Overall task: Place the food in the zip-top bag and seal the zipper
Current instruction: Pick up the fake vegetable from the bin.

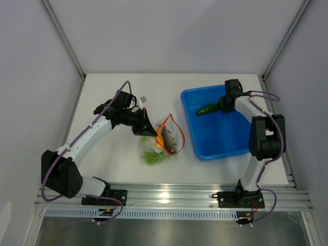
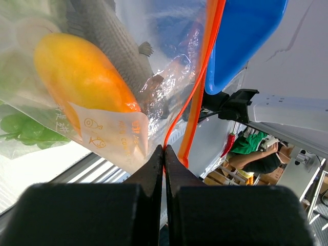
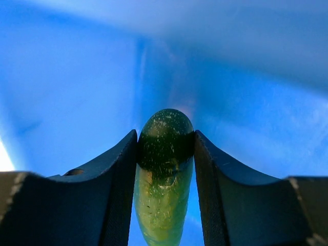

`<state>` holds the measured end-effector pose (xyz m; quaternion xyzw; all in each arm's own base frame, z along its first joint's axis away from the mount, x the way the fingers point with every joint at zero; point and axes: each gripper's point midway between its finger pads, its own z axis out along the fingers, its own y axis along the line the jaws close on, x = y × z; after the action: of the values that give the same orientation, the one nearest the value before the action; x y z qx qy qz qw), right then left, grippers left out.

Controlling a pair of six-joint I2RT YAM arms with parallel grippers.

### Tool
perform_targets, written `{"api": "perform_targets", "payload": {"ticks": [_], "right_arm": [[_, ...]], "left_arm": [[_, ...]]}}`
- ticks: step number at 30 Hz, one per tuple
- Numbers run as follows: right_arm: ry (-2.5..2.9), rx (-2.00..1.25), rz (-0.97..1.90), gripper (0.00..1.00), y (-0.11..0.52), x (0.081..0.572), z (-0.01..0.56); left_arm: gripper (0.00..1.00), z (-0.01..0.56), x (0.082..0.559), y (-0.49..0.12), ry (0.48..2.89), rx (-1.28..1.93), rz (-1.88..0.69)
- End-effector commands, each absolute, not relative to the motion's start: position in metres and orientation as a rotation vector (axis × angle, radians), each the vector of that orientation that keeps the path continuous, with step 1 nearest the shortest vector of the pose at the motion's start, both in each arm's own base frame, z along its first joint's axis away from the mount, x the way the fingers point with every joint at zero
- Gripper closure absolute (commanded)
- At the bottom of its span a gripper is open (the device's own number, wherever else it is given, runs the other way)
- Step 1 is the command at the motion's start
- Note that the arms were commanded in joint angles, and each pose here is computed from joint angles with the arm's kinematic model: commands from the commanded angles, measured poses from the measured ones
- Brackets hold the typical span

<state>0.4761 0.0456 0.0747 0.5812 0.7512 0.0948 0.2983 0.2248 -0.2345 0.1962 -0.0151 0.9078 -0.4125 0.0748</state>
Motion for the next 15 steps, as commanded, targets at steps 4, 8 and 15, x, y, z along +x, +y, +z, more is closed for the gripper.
{"api": "perform_targets", "payload": {"ticks": [4, 8, 15], "right_arm": [[1.995, 1.390, 0.320, 1.00, 0.048, 0.464, 0.135], [1.995, 1.250, 0.365, 1.00, 0.053, 0.457, 0.174], [2.057, 0.870, 0.560, 1.00, 0.102, 0.443, 0.232]], "left_arm": [[0.99, 0.211, 0.238, -0.240, 2.667, -0.047, -1.278], [0.99, 0.216, 0.242, -0.241, 2.652, -0.040, -1.284], [0.99, 0.220, 0.245, -0.243, 2.649, -0.038, -1.285]]}}
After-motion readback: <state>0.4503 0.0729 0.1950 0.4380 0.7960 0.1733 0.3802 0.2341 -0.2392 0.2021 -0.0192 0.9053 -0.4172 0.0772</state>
